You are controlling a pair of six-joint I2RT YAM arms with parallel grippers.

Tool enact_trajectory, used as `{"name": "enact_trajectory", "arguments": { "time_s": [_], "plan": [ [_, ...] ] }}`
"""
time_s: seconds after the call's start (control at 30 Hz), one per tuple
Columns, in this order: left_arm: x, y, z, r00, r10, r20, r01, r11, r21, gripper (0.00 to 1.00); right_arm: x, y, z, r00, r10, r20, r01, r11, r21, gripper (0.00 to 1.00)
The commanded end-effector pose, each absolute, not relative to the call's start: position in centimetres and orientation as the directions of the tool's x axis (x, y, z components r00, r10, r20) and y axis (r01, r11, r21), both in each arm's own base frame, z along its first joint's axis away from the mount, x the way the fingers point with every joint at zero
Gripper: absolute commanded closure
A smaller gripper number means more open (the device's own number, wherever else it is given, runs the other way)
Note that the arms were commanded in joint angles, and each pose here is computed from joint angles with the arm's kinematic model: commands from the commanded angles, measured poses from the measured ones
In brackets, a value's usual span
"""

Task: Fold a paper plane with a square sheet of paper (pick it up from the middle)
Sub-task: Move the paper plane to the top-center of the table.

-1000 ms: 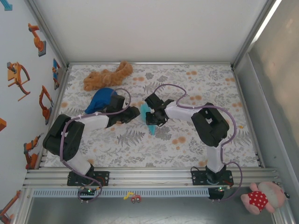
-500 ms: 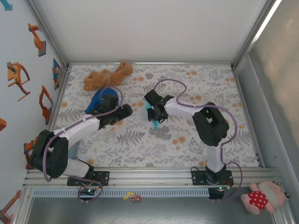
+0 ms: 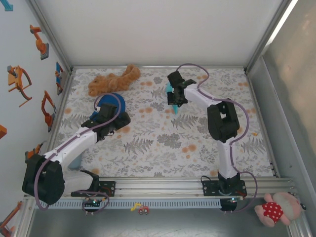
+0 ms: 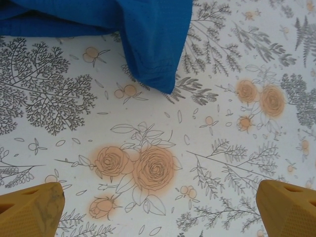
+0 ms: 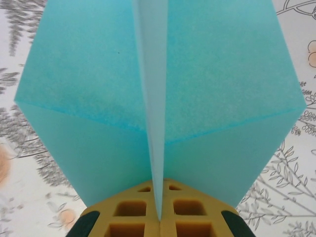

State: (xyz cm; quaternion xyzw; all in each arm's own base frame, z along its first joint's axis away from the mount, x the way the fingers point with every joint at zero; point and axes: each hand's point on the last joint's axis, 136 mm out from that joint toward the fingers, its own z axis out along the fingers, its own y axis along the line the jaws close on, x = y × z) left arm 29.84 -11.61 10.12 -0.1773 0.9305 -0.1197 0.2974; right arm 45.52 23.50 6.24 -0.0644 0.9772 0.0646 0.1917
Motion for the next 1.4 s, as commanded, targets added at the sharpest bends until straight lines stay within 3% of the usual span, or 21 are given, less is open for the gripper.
{"name": "enact_trajectory", "arguments": {
  "time_s": [0.0,0.3,0.57,0.87,1.37],
  "plan": [
    [29.3,-11.0,9.6,-0.775,-0.380,-0.505,-0.261,0.920,-0.292,0.01,46.0,22.6,6.0,-0.925,-0.151,-0.349,-0.183,0.981,0.062,0.99],
    [29.6,-11.3,9.4,-0.783,-0.377,-0.494,-0.258,0.921,-0.292,0.02,48.0,21.0,4.1,-0.936,-0.129,-0.329,-0.159,0.985,0.067,0.96],
    [29.6,-11.4,9.3,-0.787,-0.376,-0.489,-0.259,0.921,-0.291,0.03,48.3,20.6,2.9,-0.943,-0.127,-0.307,-0.153,0.986,0.064,0.75],
    [29.6,-11.4,9.0,-0.790,-0.376,-0.484,-0.260,0.921,-0.291,0.03,48.1,20.4,1.5,-0.952,-0.118,-0.281,-0.140,0.989,0.057,0.72],
    [29.5,-11.3,8.9,-0.792,-0.372,-0.484,-0.262,0.923,-0.282,0.03,48.2,19.3,-0.9,-0.956,-0.111,-0.272,-0.117,0.993,0.007,0.55]
  ]
}}
